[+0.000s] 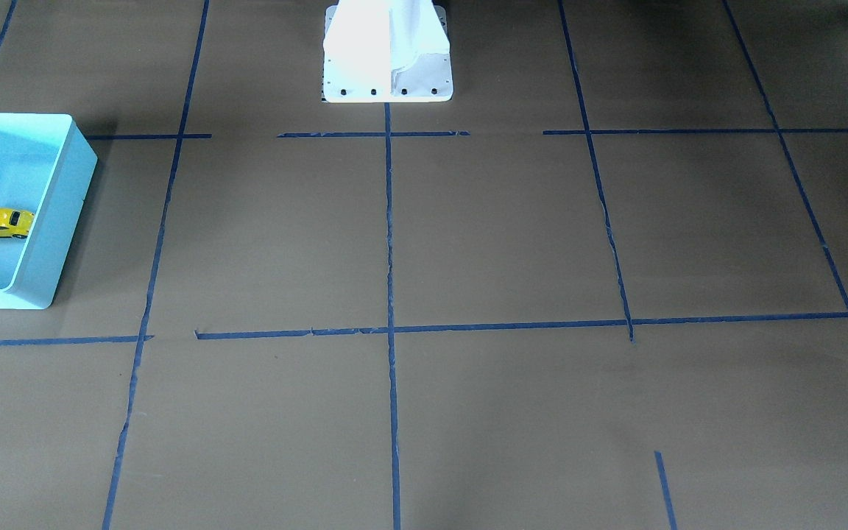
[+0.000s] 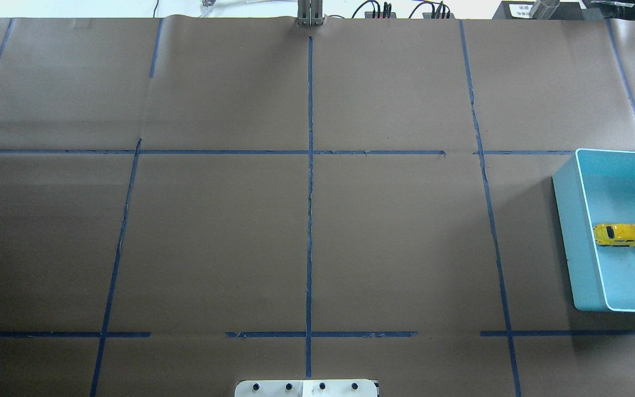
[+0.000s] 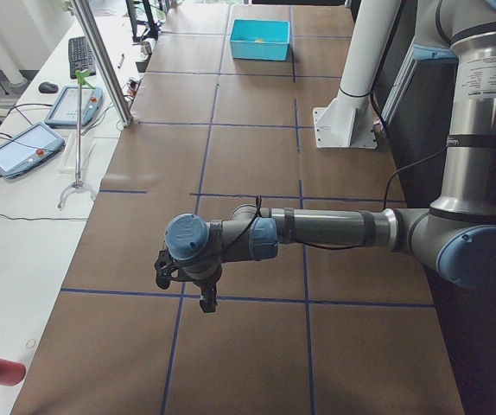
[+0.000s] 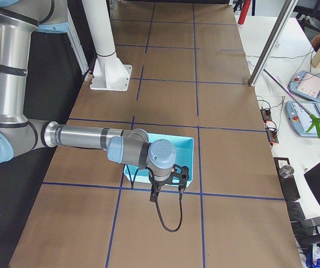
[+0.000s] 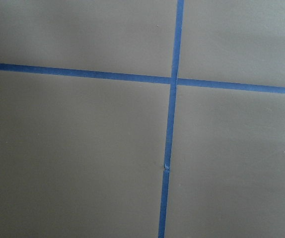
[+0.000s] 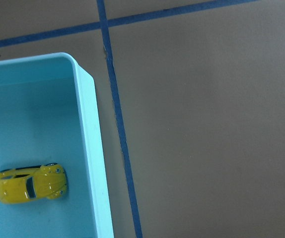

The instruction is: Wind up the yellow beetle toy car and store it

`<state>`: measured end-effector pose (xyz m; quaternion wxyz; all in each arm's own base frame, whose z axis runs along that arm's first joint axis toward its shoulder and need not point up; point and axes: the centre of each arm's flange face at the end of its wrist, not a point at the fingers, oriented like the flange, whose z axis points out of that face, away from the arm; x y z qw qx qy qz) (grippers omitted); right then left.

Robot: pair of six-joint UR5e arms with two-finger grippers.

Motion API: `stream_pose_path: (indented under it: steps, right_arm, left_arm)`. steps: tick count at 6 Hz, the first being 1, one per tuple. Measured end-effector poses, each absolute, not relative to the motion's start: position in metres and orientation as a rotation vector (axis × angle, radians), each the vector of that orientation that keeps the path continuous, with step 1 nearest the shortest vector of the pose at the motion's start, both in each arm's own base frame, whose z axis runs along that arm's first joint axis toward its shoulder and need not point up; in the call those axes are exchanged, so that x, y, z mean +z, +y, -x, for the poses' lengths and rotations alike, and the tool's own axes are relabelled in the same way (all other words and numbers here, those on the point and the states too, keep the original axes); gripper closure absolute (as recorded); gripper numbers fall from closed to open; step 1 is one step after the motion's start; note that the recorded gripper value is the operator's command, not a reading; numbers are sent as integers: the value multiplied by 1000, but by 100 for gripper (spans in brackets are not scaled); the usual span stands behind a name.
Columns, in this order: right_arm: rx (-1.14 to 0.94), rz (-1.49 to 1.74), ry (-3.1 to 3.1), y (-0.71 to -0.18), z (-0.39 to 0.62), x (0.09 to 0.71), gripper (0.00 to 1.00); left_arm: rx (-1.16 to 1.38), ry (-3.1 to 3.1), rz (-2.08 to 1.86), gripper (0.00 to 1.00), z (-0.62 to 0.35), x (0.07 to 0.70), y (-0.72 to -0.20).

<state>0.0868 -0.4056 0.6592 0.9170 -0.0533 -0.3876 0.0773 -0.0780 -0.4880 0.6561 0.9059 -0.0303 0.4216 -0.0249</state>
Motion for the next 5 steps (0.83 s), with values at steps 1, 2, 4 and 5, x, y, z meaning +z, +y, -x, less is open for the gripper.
stream_pose_path:
  steps: [1, 2, 4, 5]
  right_arm:
    - [182, 96, -779, -420, -88, 646, 0]
    - [179, 84, -755, -427, -88, 640, 0]
    - [163, 73, -729, -437, -85, 635, 0]
    - [160, 76, -726, -438, -85, 637, 0]
  left_arm:
    - [-51, 871, 61, 0, 78, 655, -488]
    - [-50, 871, 60, 0, 78, 655, -489]
    - [-51, 871, 60, 0, 78, 654, -489]
    - [-51, 871, 60, 0, 78, 654, -489]
